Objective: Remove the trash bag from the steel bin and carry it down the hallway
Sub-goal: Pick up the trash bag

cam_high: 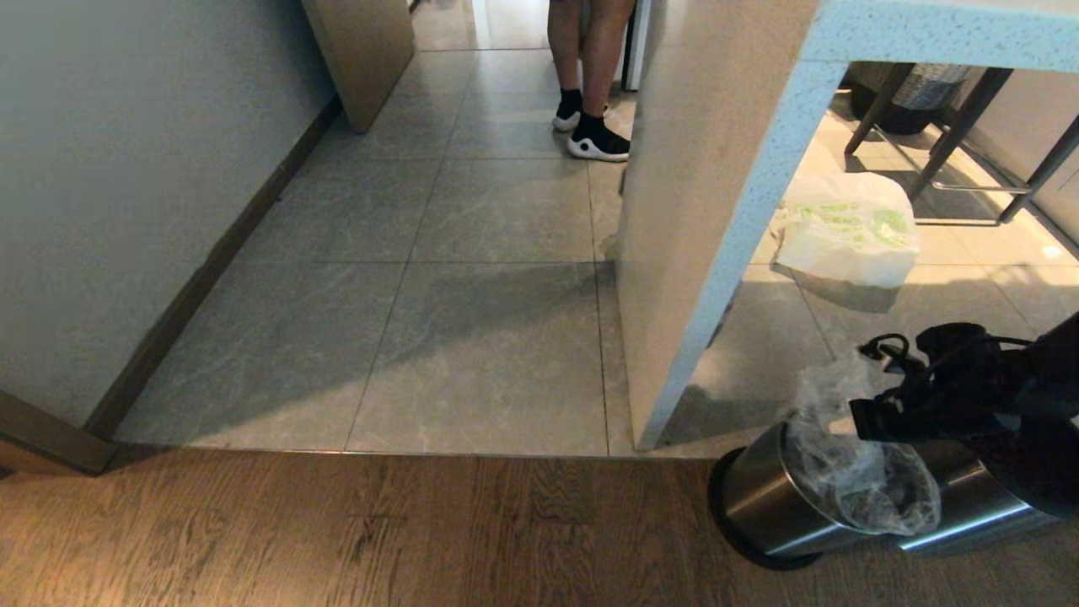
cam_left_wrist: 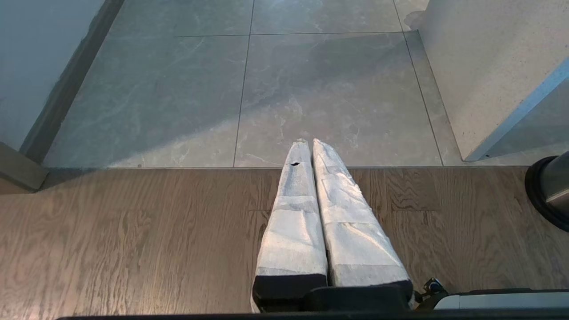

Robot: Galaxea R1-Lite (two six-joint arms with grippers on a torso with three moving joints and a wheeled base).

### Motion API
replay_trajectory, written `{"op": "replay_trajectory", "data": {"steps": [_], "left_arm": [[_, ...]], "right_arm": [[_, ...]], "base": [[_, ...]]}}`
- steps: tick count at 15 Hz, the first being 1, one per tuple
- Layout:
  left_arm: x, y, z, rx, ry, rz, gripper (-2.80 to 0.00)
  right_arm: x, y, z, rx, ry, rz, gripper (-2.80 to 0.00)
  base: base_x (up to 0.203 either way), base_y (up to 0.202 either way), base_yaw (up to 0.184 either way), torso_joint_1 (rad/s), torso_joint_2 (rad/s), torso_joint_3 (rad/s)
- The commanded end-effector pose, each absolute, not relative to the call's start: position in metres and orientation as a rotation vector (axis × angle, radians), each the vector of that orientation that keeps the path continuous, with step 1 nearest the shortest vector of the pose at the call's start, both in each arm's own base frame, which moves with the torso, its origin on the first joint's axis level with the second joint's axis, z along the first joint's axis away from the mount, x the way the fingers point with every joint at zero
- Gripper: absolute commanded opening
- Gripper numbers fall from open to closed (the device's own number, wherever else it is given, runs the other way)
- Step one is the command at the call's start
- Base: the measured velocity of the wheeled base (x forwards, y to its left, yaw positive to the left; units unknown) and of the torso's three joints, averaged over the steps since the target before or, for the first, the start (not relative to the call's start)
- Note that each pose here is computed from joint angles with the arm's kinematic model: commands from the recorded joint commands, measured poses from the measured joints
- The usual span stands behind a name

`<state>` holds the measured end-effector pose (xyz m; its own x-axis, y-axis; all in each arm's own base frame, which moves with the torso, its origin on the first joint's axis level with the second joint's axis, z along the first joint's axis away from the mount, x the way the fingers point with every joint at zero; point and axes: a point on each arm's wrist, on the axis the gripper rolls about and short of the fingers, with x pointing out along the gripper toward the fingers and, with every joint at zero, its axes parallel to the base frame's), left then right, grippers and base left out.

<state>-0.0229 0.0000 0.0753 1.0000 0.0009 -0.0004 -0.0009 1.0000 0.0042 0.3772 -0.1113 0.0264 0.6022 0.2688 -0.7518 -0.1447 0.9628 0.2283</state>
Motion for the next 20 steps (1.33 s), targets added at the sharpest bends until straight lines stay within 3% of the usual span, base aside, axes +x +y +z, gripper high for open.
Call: {"op": "replay_trajectory", "data": {"steps": [1,13,20], "left_arm": [[-0.023,0.0,0.075,0.005,0.002,0.002,-2.8],[-0.023,0.0,0.075,0.005,0.002,0.002,-2.8],[-0.023,0.0,0.075,0.005,0.002,0.002,-2.8]], "right_arm": [[0.365,-0.111,0.055,0.13,0.842,0.232,-2.8],[0.27,-0.091,0.177,0.038,0.602,0.174,-2.8],[0.198,-0.063,0.195,-0.009,0.524,0.172,-2.8]], "base": [[0.0,0.0,0.0,0.0,0.0,0.0],[0.0,0.0,0.0,0.0,0.0,0.0],[0.0,0.0,0.0,0.0,0.0,0.0]]}}
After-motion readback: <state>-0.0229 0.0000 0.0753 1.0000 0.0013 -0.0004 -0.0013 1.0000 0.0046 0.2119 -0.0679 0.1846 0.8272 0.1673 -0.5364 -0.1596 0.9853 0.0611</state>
